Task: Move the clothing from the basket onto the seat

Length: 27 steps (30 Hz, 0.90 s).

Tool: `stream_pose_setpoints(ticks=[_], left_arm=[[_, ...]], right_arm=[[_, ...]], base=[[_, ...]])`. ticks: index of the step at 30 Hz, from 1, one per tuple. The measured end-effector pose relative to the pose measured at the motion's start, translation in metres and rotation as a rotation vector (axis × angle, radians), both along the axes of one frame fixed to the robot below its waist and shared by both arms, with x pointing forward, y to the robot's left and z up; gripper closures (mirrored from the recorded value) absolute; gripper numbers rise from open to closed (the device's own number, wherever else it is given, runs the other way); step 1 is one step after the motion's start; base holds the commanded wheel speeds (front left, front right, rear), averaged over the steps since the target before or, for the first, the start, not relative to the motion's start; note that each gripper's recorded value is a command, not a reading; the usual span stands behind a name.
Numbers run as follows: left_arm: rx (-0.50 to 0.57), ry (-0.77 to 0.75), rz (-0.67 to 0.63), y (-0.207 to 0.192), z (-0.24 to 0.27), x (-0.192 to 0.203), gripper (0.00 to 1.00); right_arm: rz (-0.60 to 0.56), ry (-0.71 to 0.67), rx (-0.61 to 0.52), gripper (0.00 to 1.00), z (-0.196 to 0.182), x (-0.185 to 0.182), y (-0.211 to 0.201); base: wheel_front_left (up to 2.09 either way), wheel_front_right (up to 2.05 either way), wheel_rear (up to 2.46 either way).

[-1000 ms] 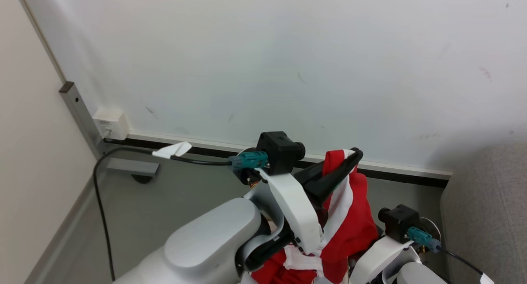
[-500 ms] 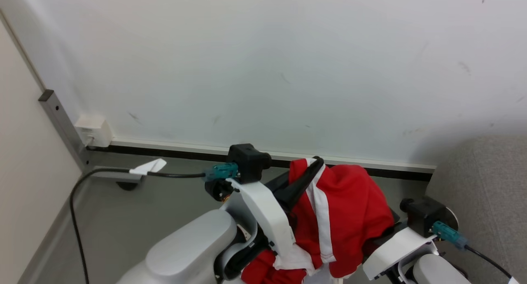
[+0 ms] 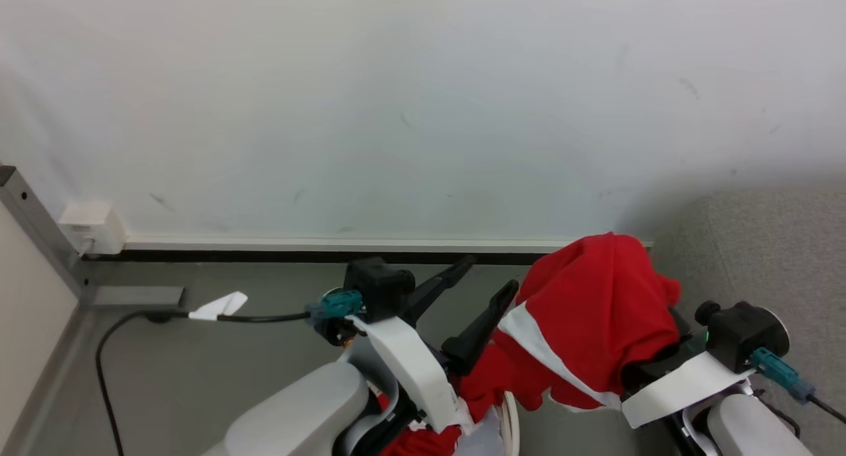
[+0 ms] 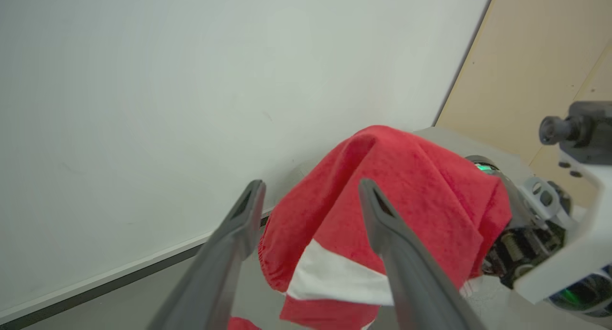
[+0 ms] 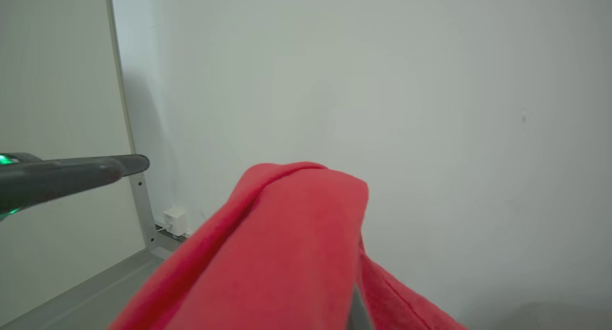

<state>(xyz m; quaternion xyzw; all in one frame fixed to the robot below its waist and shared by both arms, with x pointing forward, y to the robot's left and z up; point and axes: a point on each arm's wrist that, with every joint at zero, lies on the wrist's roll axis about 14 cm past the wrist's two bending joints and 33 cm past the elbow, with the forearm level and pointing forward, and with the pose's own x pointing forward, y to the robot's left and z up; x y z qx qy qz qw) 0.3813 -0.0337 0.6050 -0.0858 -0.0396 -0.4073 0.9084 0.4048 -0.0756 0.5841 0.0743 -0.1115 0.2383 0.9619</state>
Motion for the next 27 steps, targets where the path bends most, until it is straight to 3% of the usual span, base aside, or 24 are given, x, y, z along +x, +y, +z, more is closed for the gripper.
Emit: stream_pose_setpoints(ticks=[11, 27], left_arm=[[0.013, -0.033, -0.106, -0.036, -0.014, -0.012, 0.0], [-0.006, -0.097, -0.302, -0.105, -0.016, -0.034, 0.0]], right_arm=[[-0.204, -0.048, -0.018, 1.0, 0.012, -0.011, -0.082], [-0.502, -0.085, -0.034, 1.0, 0.02, -0.065, -0.182]], base=[[0.0, 0.0, 0.0], [0.0, 0.0, 0.0]])
